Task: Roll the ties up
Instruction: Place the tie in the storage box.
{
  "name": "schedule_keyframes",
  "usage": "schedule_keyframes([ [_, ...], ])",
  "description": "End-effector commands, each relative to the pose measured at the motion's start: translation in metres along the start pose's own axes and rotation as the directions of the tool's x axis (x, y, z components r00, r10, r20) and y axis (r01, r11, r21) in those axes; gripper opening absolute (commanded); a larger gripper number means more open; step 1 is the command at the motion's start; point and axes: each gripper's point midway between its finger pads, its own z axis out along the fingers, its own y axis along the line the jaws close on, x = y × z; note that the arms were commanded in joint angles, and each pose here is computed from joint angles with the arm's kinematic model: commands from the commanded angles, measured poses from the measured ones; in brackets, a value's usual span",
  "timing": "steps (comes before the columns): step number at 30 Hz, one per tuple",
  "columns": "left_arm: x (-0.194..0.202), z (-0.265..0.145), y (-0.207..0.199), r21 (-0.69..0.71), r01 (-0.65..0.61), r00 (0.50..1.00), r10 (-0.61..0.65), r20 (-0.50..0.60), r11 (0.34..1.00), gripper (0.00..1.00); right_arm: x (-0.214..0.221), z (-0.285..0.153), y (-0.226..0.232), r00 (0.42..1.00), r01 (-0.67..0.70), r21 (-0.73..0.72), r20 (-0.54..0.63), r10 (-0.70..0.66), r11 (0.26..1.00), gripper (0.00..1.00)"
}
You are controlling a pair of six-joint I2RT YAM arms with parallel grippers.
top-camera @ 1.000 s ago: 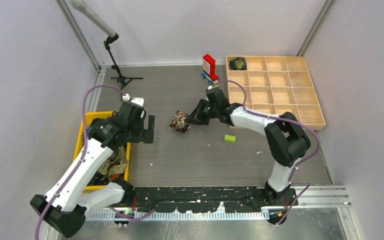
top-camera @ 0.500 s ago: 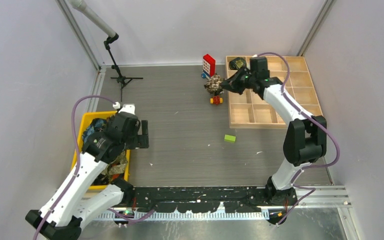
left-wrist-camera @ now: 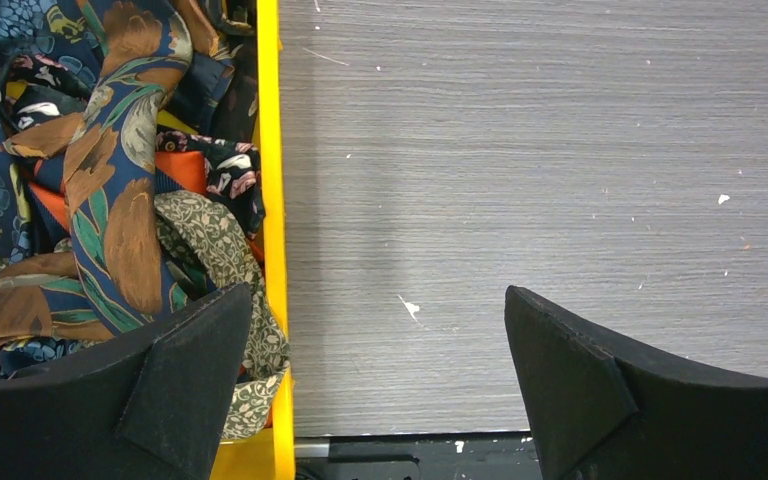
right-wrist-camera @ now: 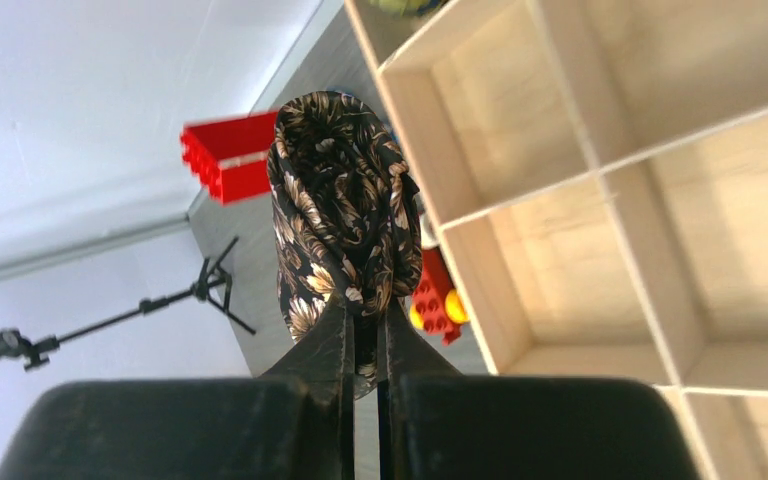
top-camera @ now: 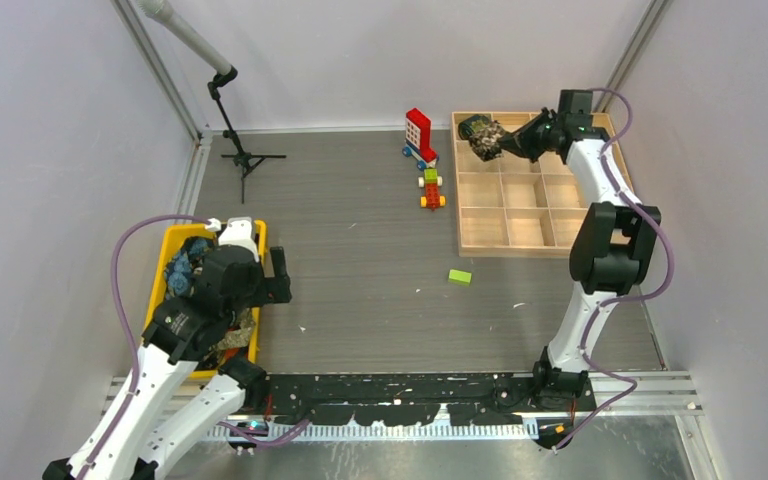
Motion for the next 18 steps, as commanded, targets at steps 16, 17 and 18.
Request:
schedule_keyframes([
  [16, -0.007, 0.008, -0.004, -0.001, 0.002, 1.0, -0.002, 0.022, 1.0, 1.0, -0.136, 0.033, -0.037, 0.963, 0.015, 0.092, 0.267, -0.039, 0.996, 0.0],
  [17, -0.007, 0.008, -0.004, 0.002, 0.002, 1.0, -0.002, 0.02, 1.0, 1.0, -0.141, 0.039, -0.038, 0.959, 0.02, 0.09, 0.279, -0.044, 0.996, 0.0],
  [18, -0.007, 0.008, -0.005, 0.005, 0.001, 1.0, -0.001, 0.021, 1.0, 1.0, -0.145, 0.044, -0.039, 0.956, 0.024, 0.089, 0.288, -0.049, 0.996, 0.0],
])
